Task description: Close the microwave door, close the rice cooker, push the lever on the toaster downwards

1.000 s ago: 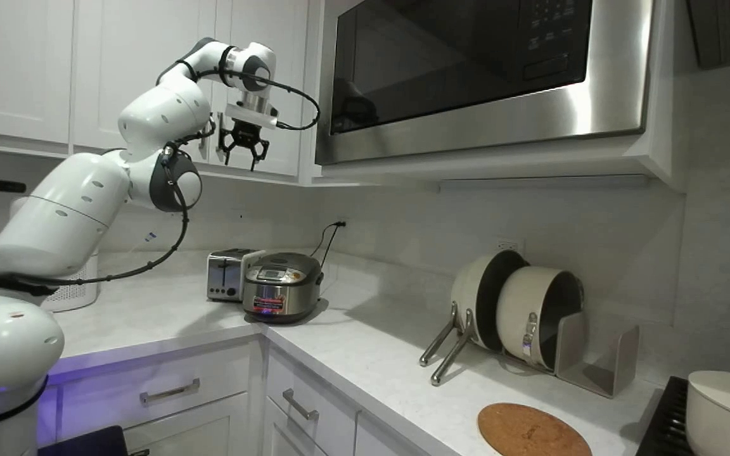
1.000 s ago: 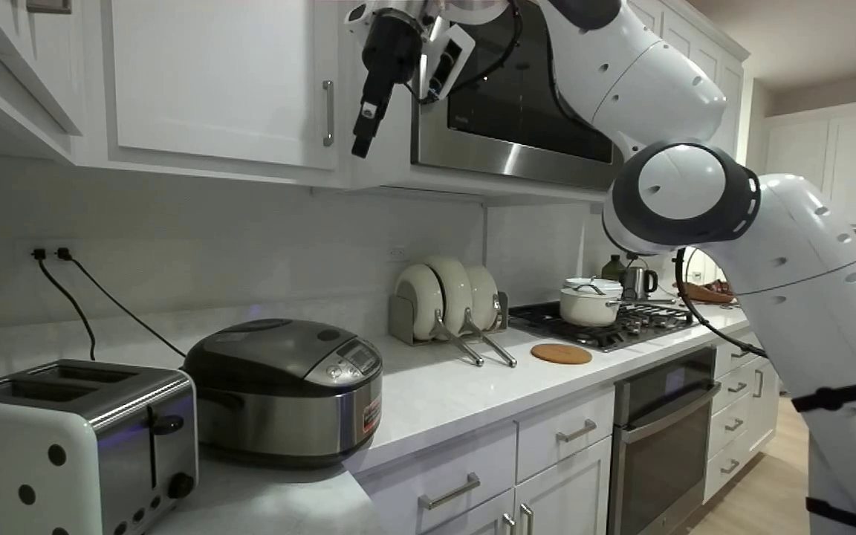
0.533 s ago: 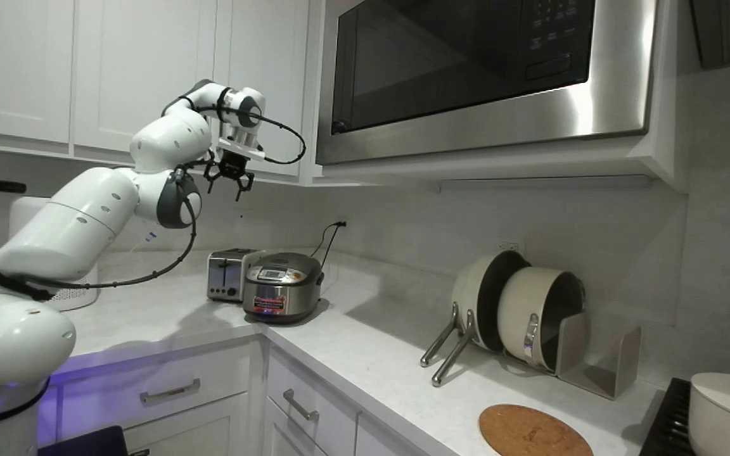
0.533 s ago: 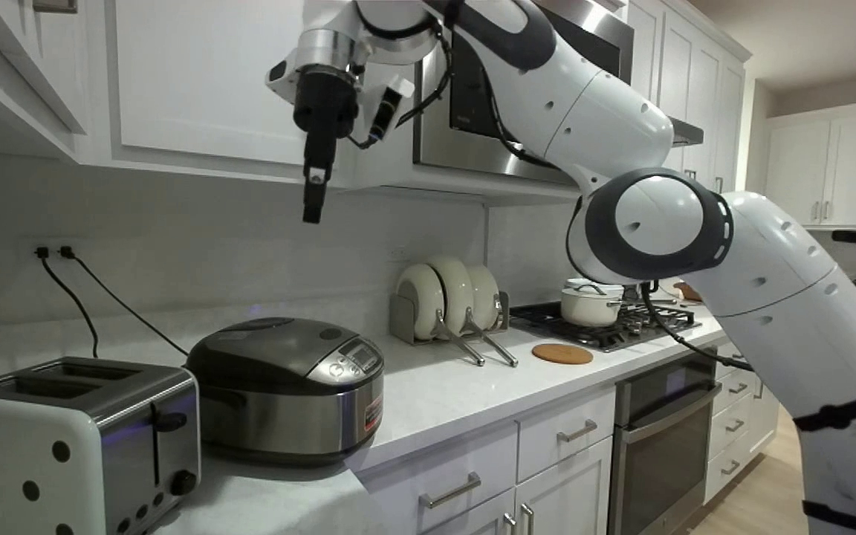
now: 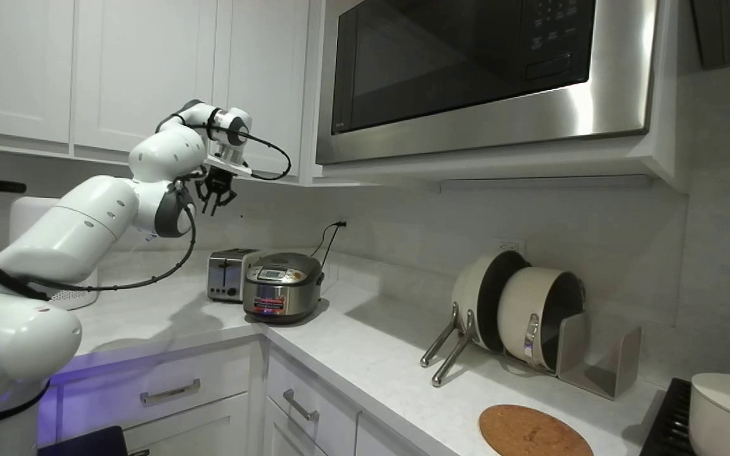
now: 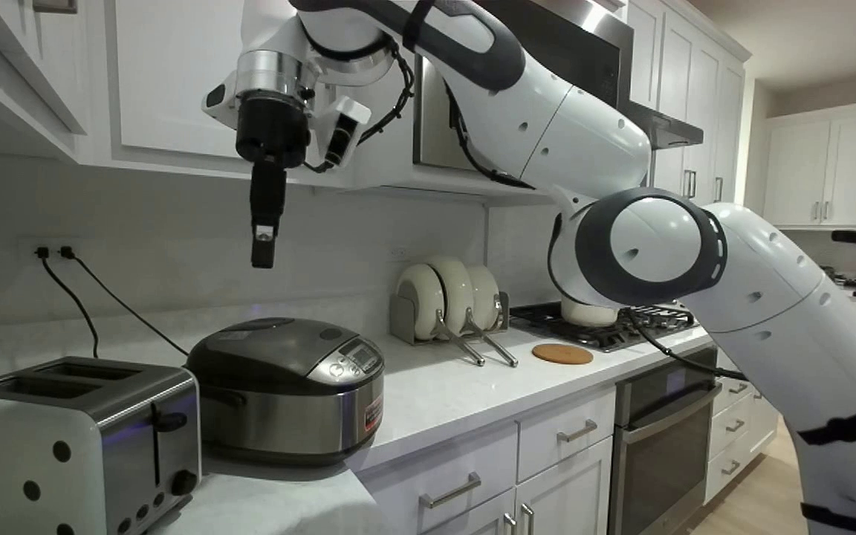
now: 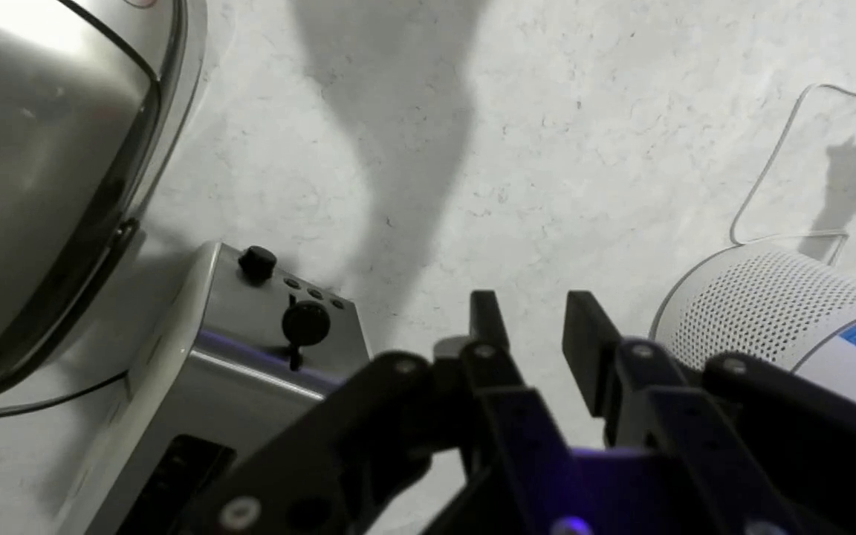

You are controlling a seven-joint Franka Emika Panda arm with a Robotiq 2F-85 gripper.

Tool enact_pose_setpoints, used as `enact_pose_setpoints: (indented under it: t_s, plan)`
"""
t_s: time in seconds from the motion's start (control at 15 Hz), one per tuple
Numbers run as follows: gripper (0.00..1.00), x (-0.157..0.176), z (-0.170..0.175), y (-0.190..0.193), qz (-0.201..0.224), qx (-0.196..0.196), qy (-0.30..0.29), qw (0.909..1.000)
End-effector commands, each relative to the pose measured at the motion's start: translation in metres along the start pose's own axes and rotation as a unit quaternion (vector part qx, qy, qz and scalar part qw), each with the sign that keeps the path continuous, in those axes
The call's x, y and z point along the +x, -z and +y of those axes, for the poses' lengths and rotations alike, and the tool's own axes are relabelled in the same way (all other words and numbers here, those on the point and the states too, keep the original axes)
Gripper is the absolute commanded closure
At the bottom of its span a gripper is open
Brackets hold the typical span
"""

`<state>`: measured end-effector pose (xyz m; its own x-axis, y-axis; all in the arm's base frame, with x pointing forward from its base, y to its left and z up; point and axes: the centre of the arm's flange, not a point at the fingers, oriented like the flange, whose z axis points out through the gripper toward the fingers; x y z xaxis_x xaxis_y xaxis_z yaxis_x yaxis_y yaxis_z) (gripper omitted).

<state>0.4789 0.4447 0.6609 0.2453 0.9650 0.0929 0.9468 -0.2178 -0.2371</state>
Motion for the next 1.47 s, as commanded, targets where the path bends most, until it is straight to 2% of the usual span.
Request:
enact_pose_setpoints:
  t_s: [0.0, 0.2, 0.33, 0.73, 1.4]
  plan:
    - [1.00, -0.024, -0.014, -0.034, 0.043, -0.034, -0.018, 0.9983]
    - [1.00, -0.016, -0.001, -0.041, 0.095, -0.065, -0.051, 0.9920]
    - [1.00, -0.010, 0.007, -0.048, 0.101, -0.077, -0.067, 0.9896]
    - [1.00, -0.003, 0.022, -0.080, 0.054, -0.112, -0.087, 0.9884]
    - [1.00, 0.005, 0.025, -0.124, 0.018, -0.100, -0.083, 0.9914]
